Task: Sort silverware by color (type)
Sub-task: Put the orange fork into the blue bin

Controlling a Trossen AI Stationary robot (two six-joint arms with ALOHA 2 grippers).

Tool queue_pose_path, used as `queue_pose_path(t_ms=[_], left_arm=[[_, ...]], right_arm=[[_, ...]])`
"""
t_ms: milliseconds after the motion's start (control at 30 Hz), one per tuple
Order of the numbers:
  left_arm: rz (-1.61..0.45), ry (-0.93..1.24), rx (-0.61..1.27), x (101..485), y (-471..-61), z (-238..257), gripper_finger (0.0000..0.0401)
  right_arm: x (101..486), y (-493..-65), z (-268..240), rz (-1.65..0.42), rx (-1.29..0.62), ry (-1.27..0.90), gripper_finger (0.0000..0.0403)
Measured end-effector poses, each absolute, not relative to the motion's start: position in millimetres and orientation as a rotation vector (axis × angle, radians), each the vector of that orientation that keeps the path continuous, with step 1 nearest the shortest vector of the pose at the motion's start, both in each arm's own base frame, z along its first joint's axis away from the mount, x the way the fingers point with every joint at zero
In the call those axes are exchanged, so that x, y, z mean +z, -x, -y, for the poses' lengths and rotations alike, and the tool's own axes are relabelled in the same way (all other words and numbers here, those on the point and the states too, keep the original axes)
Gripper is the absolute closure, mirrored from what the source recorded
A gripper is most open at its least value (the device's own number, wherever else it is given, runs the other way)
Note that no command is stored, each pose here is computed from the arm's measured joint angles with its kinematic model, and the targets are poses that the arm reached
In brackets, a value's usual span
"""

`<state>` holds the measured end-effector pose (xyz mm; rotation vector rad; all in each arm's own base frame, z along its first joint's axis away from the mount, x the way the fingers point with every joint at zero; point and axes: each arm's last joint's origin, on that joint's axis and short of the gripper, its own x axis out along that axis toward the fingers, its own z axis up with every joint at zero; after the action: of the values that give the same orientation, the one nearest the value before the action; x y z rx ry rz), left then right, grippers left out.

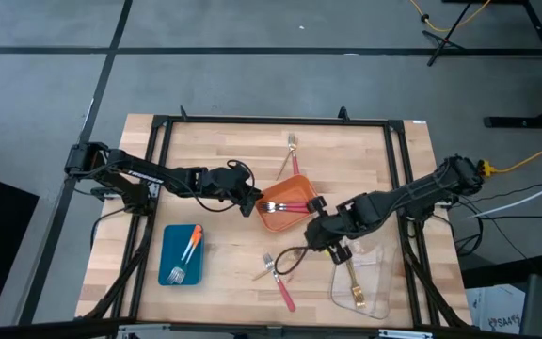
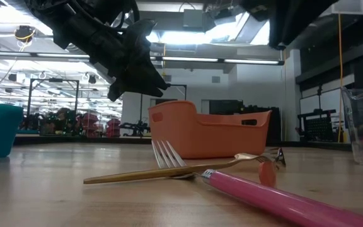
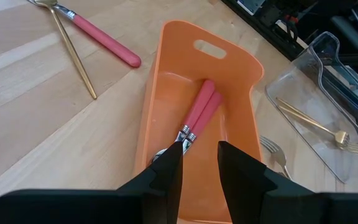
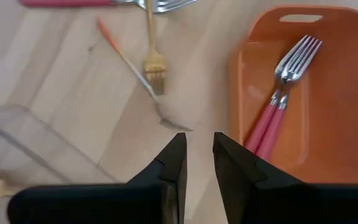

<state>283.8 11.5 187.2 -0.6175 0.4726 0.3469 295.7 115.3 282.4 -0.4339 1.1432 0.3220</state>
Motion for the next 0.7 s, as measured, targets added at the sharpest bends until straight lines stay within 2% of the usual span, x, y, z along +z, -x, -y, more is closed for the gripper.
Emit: queue_pose_path(t_ms=[400, 700], left_arm=[[-0.473, 0.617, 0.347, 187.1, -283.8, -11.6, 0.0307], [-0.468, 0.614, 0.358, 187.2, -283.8, -11.9, 0.0307]], right_arm=[[233.4, -318.5, -116.2, -1.093, 0.483, 0.496, 0.0333], [202.2, -332.8, -119.1, -1.150, 0.617, 0.422, 0.0333]])
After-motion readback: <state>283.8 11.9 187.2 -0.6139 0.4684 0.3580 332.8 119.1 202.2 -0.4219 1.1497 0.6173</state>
